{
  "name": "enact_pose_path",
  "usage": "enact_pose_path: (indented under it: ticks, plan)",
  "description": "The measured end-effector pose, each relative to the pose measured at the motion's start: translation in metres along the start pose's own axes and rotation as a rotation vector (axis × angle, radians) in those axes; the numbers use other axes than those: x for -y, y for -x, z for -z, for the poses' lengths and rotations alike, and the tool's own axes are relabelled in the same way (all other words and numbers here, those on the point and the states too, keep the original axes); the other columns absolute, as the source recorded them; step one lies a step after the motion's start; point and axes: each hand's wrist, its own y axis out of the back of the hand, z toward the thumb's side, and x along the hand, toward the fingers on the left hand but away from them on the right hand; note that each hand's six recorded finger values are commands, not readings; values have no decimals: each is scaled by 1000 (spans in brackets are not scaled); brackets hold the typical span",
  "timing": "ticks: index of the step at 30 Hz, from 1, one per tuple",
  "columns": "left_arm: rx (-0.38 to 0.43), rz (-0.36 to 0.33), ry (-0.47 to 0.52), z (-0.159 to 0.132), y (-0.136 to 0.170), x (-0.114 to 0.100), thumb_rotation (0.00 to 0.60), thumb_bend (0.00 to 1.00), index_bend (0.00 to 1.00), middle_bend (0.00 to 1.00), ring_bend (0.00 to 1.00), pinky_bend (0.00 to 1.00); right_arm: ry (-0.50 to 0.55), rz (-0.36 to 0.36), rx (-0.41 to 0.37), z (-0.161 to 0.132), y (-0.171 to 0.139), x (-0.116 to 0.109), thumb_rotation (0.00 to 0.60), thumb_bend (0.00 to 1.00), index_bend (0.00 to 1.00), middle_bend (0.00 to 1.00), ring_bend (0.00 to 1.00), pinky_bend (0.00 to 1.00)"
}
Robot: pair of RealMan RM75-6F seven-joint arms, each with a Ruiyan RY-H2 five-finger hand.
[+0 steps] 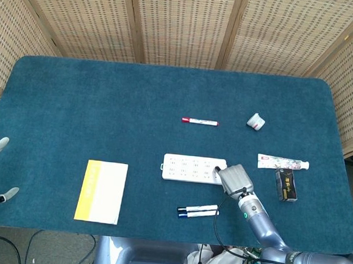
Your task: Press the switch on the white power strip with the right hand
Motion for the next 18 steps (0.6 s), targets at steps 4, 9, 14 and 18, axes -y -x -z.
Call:
enact_pose_path:
  ticks: [4, 9, 14, 18]
  plan:
    - [-2, -4, 1, 0, 1, -1, 600, 16, 0, 0, 0, 0, 2, 7, -1, -1, 0, -2, 600, 804, 282, 827, 864, 1000]
    - [-2, -7, 3, 0, 1, -1, 600, 16, 0, 0, 0, 0, 27, 73, -17, -5, -1, -17, 600, 804, 282, 827, 864, 1000]
    - [-1, -8, 6, -2, 0, -2, 600, 16, 0, 0, 0, 0, 86, 175, -46, -6, -11, -45, 600, 804, 282, 827, 864, 1000]
    - [0, -8, 9, -1, 1, -2, 600, 16, 0, 0, 0, 0, 120, 255, -66, -3, -26, -66, 600, 803, 282, 827, 864, 1000]
